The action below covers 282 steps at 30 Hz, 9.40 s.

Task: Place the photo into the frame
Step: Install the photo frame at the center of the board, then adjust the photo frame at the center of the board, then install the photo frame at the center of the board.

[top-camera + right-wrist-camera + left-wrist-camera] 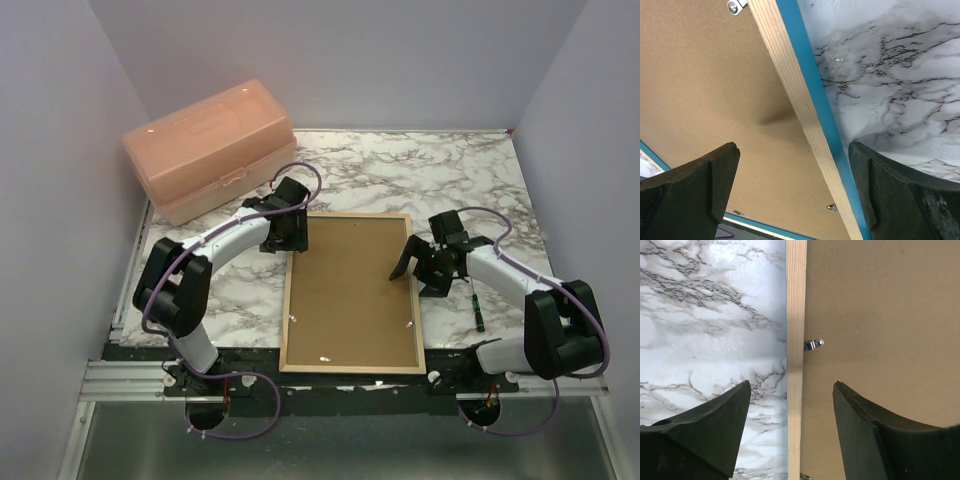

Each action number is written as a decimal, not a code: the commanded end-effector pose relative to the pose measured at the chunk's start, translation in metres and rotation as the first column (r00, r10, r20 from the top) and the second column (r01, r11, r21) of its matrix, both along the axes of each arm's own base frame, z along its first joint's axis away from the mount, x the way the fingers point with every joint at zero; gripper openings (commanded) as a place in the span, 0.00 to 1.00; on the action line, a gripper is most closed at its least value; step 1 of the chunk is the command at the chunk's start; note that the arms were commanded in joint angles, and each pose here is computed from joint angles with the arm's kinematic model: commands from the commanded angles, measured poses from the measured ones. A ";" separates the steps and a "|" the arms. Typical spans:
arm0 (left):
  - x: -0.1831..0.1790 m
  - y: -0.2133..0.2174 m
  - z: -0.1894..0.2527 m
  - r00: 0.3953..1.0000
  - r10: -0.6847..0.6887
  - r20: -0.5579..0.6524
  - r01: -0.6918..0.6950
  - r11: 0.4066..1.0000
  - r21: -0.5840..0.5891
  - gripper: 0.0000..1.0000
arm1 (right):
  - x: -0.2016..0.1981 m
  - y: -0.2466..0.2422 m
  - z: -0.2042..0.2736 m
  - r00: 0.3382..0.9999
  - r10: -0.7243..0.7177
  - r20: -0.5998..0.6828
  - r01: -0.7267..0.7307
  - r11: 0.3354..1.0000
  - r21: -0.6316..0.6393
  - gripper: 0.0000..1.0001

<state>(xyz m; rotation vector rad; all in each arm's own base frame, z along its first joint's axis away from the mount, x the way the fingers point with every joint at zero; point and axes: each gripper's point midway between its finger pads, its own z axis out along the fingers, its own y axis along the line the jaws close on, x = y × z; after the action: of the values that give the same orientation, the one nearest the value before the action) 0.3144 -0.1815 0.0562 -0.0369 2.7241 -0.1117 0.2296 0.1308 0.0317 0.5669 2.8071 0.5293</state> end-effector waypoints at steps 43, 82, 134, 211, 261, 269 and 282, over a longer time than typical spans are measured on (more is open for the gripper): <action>-0.193 -0.108 0.024 0.943 -0.272 -0.193 0.089 0.764 -0.639 0.69 | 0.125 0.095 0.034 0.970 0.220 0.104 -0.234 0.960 0.152 0.99; -0.127 -0.062 0.096 0.985 -0.112 0.129 0.171 0.609 -0.775 0.83 | -0.035 -0.004 0.030 1.000 -0.001 0.016 0.003 0.992 -0.130 0.93; -0.065 0.084 0.037 0.975 0.204 0.091 -0.195 0.976 -0.098 0.84 | 0.064 -0.057 0.030 0.988 0.035 0.149 0.021 0.933 -0.358 0.87; -0.130 0.066 -0.013 0.974 0.219 -0.062 -0.227 0.940 -0.256 0.82 | 0.005 0.006 -0.007 0.987 0.133 -0.086 -0.150 0.957 -0.246 0.84; -0.101 0.024 -0.012 0.995 0.047 -0.089 -0.074 0.937 -0.340 0.80 | 0.007 0.004 -0.002 0.999 0.036 0.005 -0.035 0.993 -0.115 0.95; -0.131 -0.001 0.007 0.997 -0.025 -0.076 -0.011 0.899 -0.438 0.79 | -0.003 -0.022 0.008 0.999 -0.022 0.024 0.027 0.975 -0.222 0.95; -0.191 -0.024 0.000 0.992 -0.074 -0.105 0.020 0.896 -0.444 0.80 | -0.027 -0.035 0.007 0.988 -0.141 0.061 0.150 0.967 -0.207 0.94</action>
<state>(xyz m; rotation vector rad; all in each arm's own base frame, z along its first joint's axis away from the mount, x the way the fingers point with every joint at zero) 0.1280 -0.1727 0.0388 -0.0931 2.8137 -0.5846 0.2077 0.0825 0.0302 0.6013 2.7302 0.1025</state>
